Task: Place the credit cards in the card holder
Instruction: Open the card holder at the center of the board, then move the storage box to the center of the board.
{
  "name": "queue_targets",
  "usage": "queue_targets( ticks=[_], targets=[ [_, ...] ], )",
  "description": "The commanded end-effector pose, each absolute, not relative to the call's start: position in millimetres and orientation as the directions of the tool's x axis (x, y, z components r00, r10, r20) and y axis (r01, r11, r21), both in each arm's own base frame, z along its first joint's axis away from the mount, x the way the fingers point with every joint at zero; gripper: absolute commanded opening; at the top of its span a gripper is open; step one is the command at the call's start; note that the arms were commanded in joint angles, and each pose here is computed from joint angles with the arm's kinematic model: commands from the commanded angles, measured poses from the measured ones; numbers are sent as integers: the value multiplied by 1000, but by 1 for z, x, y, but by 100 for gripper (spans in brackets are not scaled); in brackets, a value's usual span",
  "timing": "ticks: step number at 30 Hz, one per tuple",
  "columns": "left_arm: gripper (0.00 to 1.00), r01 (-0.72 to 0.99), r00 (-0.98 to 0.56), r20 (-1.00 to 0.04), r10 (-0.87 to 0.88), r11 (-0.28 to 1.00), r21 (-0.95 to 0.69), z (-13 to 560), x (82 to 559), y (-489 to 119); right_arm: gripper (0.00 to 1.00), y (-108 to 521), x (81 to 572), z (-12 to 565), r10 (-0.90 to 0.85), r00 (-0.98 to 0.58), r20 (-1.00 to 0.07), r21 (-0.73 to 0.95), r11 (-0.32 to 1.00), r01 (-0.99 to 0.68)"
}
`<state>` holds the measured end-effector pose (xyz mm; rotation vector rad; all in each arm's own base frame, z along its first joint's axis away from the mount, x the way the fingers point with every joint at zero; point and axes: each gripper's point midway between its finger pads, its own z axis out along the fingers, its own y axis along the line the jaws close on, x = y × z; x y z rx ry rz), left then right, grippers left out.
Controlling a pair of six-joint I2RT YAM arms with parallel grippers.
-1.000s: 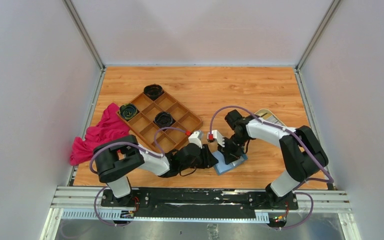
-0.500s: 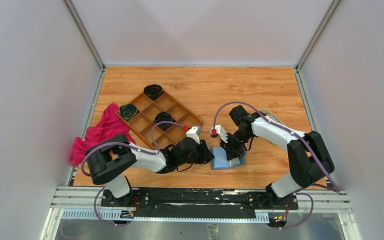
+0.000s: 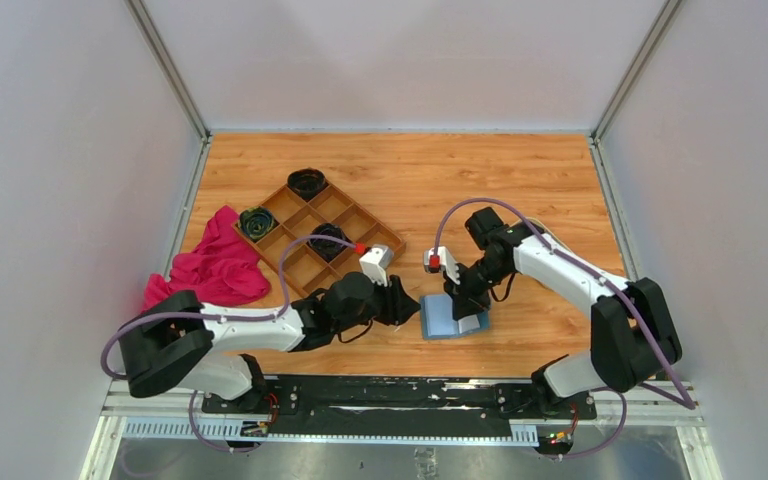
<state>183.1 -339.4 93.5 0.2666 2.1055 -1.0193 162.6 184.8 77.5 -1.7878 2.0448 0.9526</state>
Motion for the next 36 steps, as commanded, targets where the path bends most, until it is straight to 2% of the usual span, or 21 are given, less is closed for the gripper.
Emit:
queue_targets(
  ticks=[1, 5, 9, 11, 14, 17, 36],
  targets=[
    [43, 528, -611, -786, -91, 694, -490, 103, 187, -322, 16, 188, 163, 93, -753, -205, -625, 295, 16, -956],
    [45, 565, -545, -834, -88, 696, -443, 121, 189, -310, 17, 189, 162, 96, -746, -204, -634, 293, 12, -956],
    [52, 583, -480, -872, -98, 707, -400, 136, 190, -294, 17, 188, 163, 98, -743, -204, -637, 286, 18, -958],
    [60, 580, -446, -888, -111, 720, -381, 142, 191, -283, 17, 188, 163, 97, -744, -205, -635, 285, 21, -958],
    [76, 571, -402, -904, -149, 731, -374, 150, 192, -268, 18, 187, 165, 96, -748, -209, -629, 284, 29, -958],
    [99, 555, -390, -902, -183, 735, -389, 150, 190, -257, 18, 186, 166, 97, -748, -207, -630, 277, 33, -960],
    [100, 573, -508, -841, -189, 655, -493, 129, 167, -262, 19, 180, 174, 92, -761, -229, -608, 264, 78, -961]
  ],
)
